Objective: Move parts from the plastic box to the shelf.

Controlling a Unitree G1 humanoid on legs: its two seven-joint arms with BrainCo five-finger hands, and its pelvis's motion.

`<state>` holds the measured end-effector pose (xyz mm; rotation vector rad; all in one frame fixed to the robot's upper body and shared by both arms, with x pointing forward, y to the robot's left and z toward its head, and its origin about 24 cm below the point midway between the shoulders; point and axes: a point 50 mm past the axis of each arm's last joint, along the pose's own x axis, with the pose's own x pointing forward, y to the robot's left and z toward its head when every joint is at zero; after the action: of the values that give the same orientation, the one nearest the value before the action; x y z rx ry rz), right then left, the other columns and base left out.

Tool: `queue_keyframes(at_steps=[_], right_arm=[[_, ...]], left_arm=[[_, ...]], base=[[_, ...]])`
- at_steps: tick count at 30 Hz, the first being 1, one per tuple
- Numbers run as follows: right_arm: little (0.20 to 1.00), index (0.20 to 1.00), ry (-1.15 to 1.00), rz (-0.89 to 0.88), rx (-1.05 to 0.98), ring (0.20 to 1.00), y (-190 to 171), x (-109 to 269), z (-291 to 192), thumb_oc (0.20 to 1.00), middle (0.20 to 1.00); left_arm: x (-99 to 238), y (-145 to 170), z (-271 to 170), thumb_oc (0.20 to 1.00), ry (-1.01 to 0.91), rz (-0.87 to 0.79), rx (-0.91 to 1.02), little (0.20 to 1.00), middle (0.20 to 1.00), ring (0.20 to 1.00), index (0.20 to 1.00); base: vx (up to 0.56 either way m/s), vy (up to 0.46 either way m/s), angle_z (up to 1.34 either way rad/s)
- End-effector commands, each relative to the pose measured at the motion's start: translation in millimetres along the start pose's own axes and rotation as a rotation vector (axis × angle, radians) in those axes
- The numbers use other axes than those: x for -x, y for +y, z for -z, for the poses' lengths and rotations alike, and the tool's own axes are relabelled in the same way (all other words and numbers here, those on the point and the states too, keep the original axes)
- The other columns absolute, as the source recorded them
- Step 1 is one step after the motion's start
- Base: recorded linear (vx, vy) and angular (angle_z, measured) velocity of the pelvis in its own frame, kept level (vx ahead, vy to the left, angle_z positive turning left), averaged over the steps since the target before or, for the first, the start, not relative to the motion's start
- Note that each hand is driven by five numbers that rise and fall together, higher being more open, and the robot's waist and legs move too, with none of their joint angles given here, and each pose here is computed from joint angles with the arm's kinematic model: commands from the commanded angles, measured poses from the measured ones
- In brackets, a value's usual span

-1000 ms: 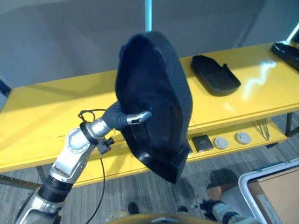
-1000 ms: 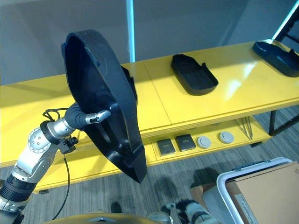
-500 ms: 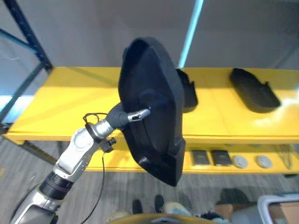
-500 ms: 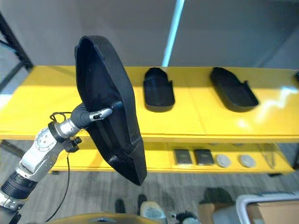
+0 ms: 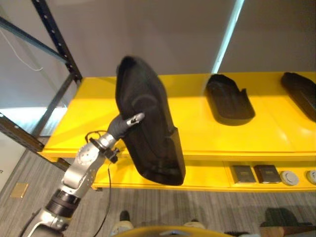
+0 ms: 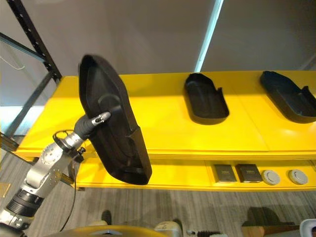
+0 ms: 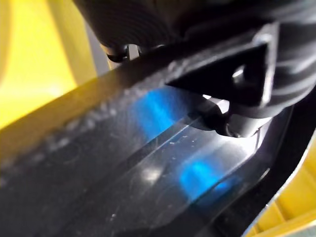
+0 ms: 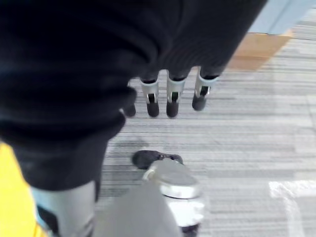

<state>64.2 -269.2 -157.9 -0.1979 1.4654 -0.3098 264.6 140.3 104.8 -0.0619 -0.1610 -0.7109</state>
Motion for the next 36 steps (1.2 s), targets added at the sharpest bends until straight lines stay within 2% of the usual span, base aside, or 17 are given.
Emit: queue_keyframes(at_steps=[1,3,7,8,12,14,16,17,19,21,24,32,36], right_arm=[[1.000,1.000,-0.035,0.084,0.029,1.000,5.2,1.1,-11.9,1.000,1.000],[1.000,1.000,-0.068,0.107,0.126,1.000,9.3,1.3,-10.6,1.000,1.000],[1.000,1.000,0.019,0.021,-0.056,1.000,12.3,-0.3,15.1,1.000,1.000],[1.000,1.000,0.065,-0.039,-0.005,1.000,13.4,-0.5,26.0,1.000,1.000],[1.000,1.000,0.109,-0.105,0.160,1.000,18.8,0.0,46.2,1.000,1.000],[1.000,1.000,0.139,-0.087,0.134,1.000,15.6,0.3,52.6,1.000,1.000],[1.000,1.000,0.132,-0.074,0.141,1.000,11.3,0.0,50.9,1.000,1.000],[1.000,1.000,0.093,-0.053,0.237,1.000,4.3,-0.7,42.3,1.000,1.000],[1.000,1.000,0.067,-0.036,0.270,1.000,2.2,-0.8,38.7,1.000,1.000],[1.000,1.000,0.018,0.026,0.309,1.000,-2.5,-0.5,24.6,1.000,1.000],[1.000,1.000,0.071,0.005,0.302,1.000,-16.4,0.1,19.7,1.000,1.000],[1.000,1.000,0.050,0.049,0.310,1.000,-55.2,3.3,1.6,1.000,1.000],[1.000,1.000,0.045,0.074,0.364,1.000,-64.6,4.8,-4.4,1.000,1.000]], left_arm=[[-12.5,5.6,-51.3,0.200,-0.161,-0.012,-0.183,0.200,0.200,0.200,0.200],[-8.1,16.7,-52.4,0.200,-0.128,-0.080,-0.233,0.200,0.200,0.200,0.200],[4.6,32.2,-50.3,0.200,-0.080,-0.161,-0.258,0.200,0.200,0.200,0.200],[6.7,38.8,-52.1,0.200,-0.040,-0.165,-0.273,0.200,0.200,0.200,0.200],[4.4,48.5,-61.8,0.200,-0.053,-0.154,-0.165,0.200,0.200,0.200,0.200],[0.6,55.5,-69.2,0.200,-0.047,-0.155,-0.067,0.200,0.200,0.200,0.200],[-1.8,59.8,-69.5,0.200,-0.016,-0.152,-0.029,0.200,0.200,0.200,0.200],[-5.8,67.2,-70.5,0.200,-0.005,-0.149,0.020,0.200,0.200,0.200,0.200],[-6.3,74.8,-68.5,0.200,0.022,-0.151,0.027,0.200,0.200,0.200,0.200],[-4.9,97.2,-63.9,0.200,0.121,-0.215,-0.030,0.200,0.200,0.200,0.200],[-4.6,122.9,-65.4,0.200,0.165,-0.250,-0.013,0.200,0.200,0.200,0.200],[7.8,158.5,-74.2,0.200,0.353,-0.340,-0.173,0.200,0.200,0.200,0.200],[19.8,174.6,-88.8,0.200,0.478,-0.389,-0.352,0.200,0.200,0.200,0.200]], base=[[0.08,0.139,-0.39],[0.06,0.111,-0.41],[0.08,0.034,-0.42],[0.17,-0.046,-0.03],[0.10,-0.051,0.18],[0.14,-0.034,0.03],[0.09,0.022,-0.10],[0.05,0.074,-0.20],[0.02,0.055,-0.17],[-0.01,0.053,-0.03],[-0.03,0.066,-0.11],[0.00,0.070,-0.10],[-0.03,0.011,-0.05]])
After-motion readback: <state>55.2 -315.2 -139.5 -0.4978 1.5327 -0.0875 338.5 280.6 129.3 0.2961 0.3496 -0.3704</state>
